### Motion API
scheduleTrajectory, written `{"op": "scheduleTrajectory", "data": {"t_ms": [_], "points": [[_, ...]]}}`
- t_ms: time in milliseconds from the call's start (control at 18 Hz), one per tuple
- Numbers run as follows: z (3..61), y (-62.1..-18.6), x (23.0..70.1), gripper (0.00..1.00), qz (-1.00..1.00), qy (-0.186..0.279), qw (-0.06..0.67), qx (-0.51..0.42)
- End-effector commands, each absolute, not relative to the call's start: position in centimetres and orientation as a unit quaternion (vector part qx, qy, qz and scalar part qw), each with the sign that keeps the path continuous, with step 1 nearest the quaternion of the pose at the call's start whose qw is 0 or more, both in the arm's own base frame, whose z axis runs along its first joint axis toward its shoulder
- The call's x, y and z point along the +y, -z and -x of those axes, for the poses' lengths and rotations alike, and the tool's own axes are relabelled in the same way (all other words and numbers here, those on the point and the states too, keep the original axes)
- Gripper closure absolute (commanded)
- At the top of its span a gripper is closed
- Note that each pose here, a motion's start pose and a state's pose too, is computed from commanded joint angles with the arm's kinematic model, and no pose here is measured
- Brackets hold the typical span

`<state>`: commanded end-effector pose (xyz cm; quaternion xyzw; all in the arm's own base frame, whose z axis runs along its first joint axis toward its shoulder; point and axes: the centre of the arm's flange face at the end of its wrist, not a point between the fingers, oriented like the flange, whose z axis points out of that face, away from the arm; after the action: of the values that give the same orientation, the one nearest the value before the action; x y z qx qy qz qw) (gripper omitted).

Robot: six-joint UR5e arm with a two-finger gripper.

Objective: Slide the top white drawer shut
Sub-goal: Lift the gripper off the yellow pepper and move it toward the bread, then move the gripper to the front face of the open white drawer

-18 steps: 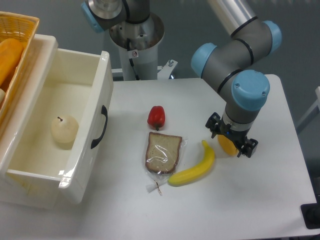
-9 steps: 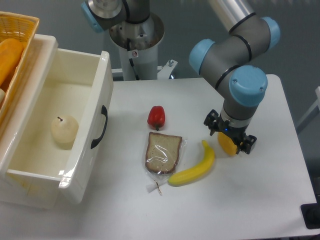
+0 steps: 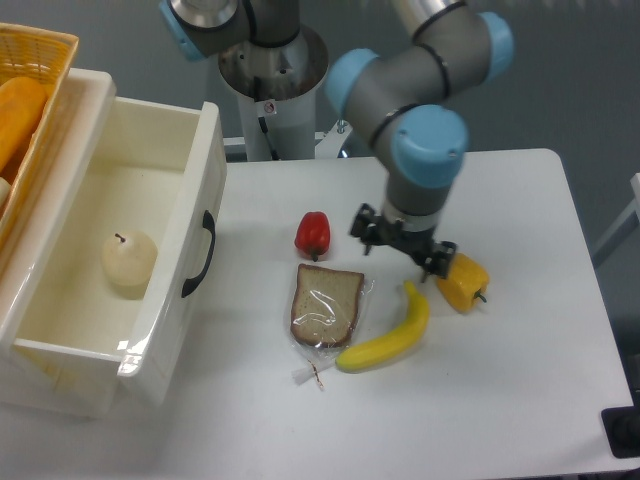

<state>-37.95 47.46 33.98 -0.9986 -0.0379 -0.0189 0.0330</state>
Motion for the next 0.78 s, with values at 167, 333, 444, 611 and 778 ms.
{"op": "scheduleTrajectory", "data": {"t_ms": [167, 333, 444, 611, 778], "points": [[37.3, -35.3, 48.7, 0.04, 0.993, 0.046, 0.078, -0.069], [36.9, -36.6, 49.1, 0.30, 0.991, 0.055, 0.099, -0.073], [36.5, -37.0, 49.4, 0.56, 0.984, 0.077, 0.116, -0.110], [35.9, -37.5, 49.2, 0.76, 0.983, 0.084, 0.119, -0.115], [34.3, -36.5, 49.2, 0.86, 0.981, 0.129, 0.092, -0.109]]}}
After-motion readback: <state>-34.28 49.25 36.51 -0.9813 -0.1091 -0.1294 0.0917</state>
